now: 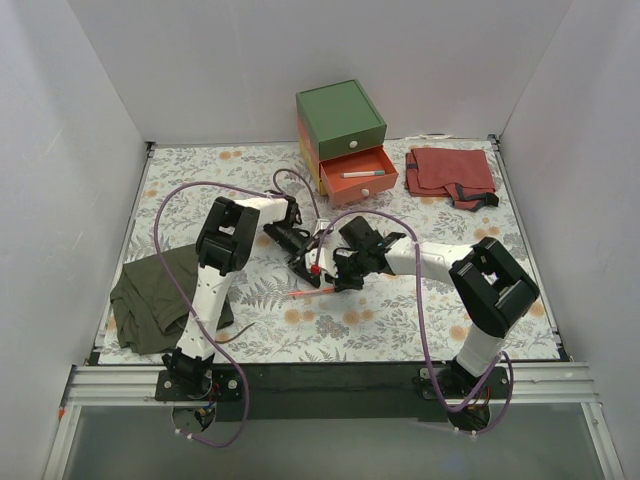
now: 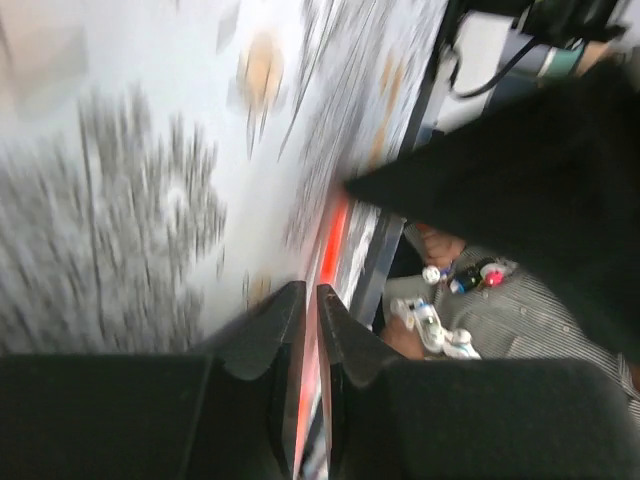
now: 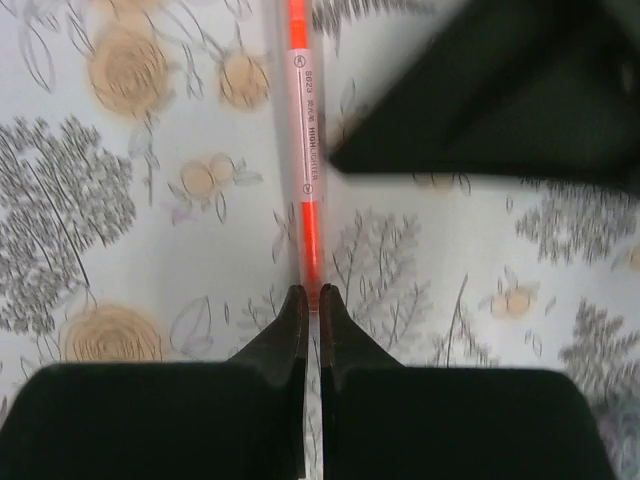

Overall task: Sort the stationery into containers
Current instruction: Close the pen cap on the pen, then place the pen in the drawer.

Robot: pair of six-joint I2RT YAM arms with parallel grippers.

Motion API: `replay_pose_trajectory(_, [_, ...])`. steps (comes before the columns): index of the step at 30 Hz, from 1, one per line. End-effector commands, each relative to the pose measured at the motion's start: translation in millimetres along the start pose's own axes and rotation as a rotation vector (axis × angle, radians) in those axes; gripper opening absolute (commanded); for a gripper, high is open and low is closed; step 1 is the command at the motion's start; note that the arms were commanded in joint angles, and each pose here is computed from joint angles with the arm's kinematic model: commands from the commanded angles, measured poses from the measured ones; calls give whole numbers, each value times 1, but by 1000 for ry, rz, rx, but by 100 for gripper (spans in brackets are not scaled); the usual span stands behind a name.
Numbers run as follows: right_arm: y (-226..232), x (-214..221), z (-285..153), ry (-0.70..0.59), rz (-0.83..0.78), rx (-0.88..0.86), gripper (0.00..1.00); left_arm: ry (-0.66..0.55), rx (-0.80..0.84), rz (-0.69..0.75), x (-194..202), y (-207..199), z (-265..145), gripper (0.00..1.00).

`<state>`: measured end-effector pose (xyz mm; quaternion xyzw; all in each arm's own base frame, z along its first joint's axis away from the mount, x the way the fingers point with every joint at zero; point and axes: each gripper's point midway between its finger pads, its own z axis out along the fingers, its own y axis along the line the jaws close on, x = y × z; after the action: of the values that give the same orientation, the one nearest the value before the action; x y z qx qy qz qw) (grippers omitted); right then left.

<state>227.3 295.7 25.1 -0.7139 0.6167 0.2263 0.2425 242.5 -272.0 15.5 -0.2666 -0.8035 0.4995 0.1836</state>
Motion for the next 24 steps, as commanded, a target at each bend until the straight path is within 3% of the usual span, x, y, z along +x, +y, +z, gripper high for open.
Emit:
replay_pose_trajectory(1, [15,-55,21,-211,-128,-84,1,-57,-62,209,-39,54,39,0])
replay_pose_trajectory(7, [8,-45,18,-163,-108,-52,1,-60,-79,194,-34,48,33,0])
replay_pose_trajectory(14, [-3,-28,-2,-106,-108,-2,1,-106,-153,208,-25,32,-7,21])
replay_pose_trajectory(18, [-18,-21,-31,-67,-123,49,1,-136,-189,273,-6,-4,-46,28])
replay_pose_trajectory(19, [-24,-22,-41,-64,-154,68,1,-172,-221,302,-6,-20,-61,29])
replay_pose_trajectory(24, [-66,-28,-94,-33,-245,195,1,-413,-425,223,-23,-19,-140,39])
